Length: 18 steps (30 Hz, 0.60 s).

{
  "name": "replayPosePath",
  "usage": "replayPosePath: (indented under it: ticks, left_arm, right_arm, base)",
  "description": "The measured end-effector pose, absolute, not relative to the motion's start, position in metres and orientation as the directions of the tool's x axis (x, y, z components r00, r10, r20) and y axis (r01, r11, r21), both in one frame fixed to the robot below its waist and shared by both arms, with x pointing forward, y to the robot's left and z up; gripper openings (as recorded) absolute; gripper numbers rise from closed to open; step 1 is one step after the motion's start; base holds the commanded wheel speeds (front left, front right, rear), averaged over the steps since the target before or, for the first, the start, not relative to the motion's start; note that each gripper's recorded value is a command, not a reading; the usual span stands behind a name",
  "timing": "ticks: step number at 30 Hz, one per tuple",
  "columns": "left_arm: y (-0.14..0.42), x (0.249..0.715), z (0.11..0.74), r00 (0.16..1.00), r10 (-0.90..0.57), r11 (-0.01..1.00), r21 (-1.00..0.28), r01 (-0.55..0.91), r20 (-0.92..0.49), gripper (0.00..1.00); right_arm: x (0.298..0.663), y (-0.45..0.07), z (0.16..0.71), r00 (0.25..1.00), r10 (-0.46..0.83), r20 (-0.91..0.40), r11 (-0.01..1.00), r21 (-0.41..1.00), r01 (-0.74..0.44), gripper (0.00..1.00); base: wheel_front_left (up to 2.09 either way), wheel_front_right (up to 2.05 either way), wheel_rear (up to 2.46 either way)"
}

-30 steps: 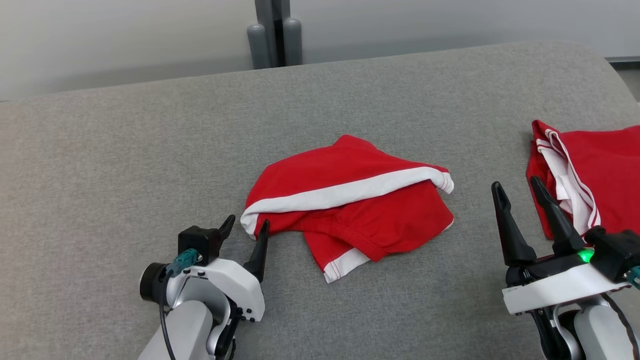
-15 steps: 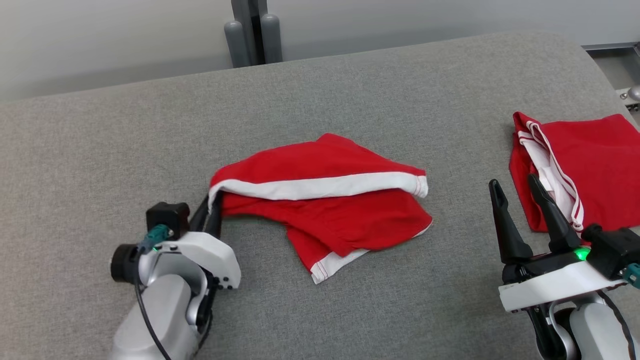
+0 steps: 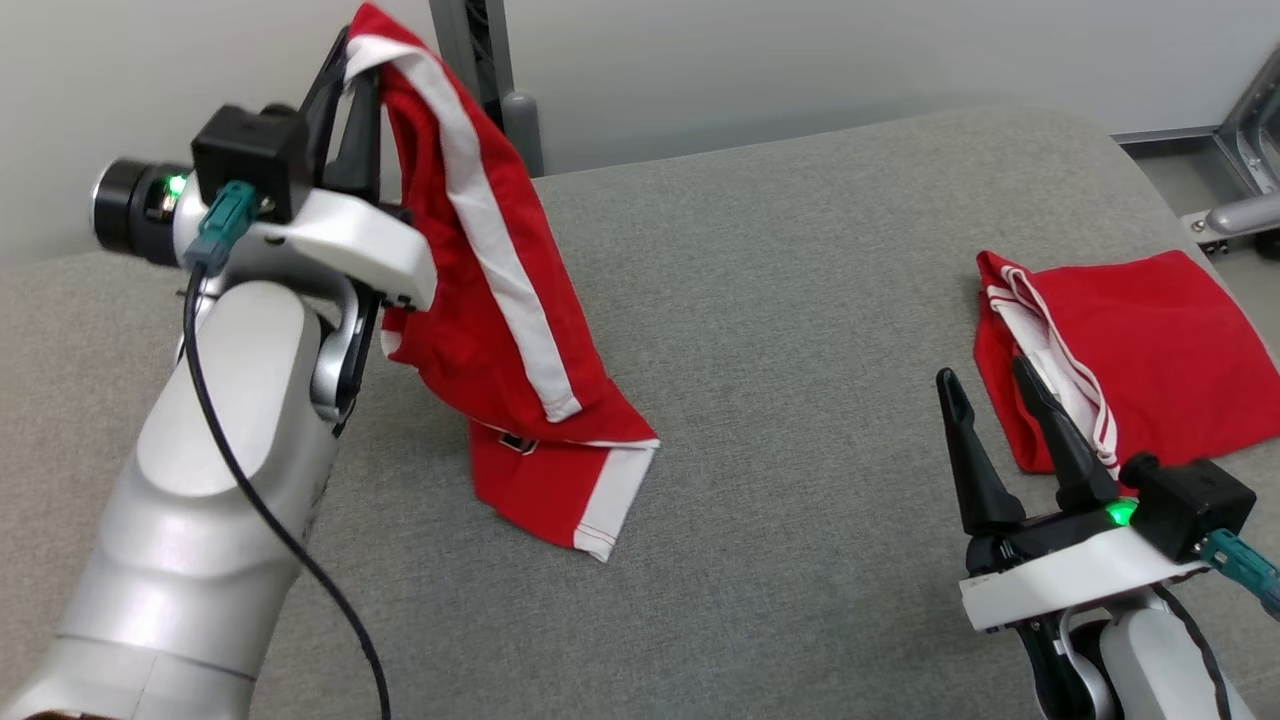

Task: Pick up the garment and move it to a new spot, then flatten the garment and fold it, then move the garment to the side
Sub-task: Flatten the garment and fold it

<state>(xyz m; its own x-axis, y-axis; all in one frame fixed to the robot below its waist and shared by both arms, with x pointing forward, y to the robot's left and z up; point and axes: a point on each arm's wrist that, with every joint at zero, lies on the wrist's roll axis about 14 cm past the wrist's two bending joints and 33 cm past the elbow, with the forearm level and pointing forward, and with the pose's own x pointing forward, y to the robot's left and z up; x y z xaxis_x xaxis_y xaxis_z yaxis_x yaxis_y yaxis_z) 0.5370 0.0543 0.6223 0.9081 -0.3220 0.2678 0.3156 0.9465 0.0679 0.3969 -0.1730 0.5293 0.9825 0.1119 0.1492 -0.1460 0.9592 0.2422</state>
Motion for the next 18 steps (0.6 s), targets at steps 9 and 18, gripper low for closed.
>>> replayPosePath:
  ticks: [9,18]
  left_arm:
    - [-0.032,0.522,0.735,0.723,-0.471,0.865,0.103,0.492,0.505,0.00]
    - [-0.016,0.532,0.650,0.830,-0.455,0.879,0.015,0.476,0.323,0.00]
  right_arm:
    - [0.388,-0.180,0.541,0.981,0.065,0.181,0.957,0.268,-0.113,1.00]
    - [0.391,-0.188,0.536,0.985,0.035,0.169,0.957,0.278,-0.082,1.00]
  base:
    - [0.00,0.00,0.00]
    - [0.00,0.00,0.00]
